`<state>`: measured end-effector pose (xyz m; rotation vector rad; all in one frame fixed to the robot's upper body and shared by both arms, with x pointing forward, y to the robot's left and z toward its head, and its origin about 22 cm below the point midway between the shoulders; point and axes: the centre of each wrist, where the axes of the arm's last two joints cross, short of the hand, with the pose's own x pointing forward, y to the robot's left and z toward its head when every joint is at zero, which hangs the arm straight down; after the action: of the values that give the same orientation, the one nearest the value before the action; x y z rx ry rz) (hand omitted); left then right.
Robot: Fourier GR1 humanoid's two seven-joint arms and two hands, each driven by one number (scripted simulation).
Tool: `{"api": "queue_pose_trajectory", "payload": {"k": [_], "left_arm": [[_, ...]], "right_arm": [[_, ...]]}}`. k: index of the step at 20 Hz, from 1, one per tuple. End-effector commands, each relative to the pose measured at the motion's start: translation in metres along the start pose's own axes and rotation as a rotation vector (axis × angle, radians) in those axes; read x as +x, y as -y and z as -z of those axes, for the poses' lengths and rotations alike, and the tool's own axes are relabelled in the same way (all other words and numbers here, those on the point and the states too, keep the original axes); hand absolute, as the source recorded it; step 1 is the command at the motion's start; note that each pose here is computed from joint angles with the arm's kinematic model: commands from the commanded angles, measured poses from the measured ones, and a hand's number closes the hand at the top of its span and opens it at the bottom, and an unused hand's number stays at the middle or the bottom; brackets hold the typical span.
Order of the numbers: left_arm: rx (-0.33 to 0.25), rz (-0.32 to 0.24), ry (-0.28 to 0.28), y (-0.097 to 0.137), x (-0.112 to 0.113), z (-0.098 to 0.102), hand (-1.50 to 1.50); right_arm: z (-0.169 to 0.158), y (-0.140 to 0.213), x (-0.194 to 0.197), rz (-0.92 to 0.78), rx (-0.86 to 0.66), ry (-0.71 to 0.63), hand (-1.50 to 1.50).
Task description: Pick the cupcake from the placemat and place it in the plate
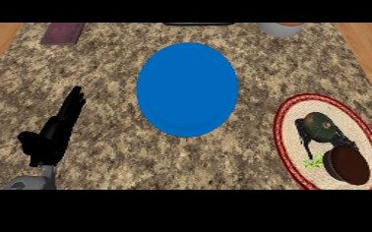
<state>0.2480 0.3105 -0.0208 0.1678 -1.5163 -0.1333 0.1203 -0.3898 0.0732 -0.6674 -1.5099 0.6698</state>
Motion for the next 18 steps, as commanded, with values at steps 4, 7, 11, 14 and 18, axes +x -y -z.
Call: {"api": "queue_pose_trajectory", "payload": {"k": [4,7,11,14,18], "left_arm": [[0.001,-0.011,-0.011,0.006,-0.012,0.003,0.0],[-0.005,0.0,-0.013,0.002,0.002,0.011,0.0],[-0.008,-0.001,0.003,0.002,-0.001,0.0,0.0],[-0.022,-0.007,0.0,0.0,0.009,-0.001,0.0],[-0.014,-0.016,0.013,0.019,-0.01,-0.007,0.0]], "right_arm": [[-0.002,0.016,0.012,-0.114,0.162,-0.138,-1.5],[0.0,0.021,0.013,-0.147,0.212,-0.208,-1.5],[0.017,0.0,0.011,-0.172,0.185,-0.246,-1.5],[0.025,0.0,0.013,-0.267,0.224,-0.306,-1.5],[0.034,-0.009,0.008,-0.259,0.269,-0.311,-1.5]]}}
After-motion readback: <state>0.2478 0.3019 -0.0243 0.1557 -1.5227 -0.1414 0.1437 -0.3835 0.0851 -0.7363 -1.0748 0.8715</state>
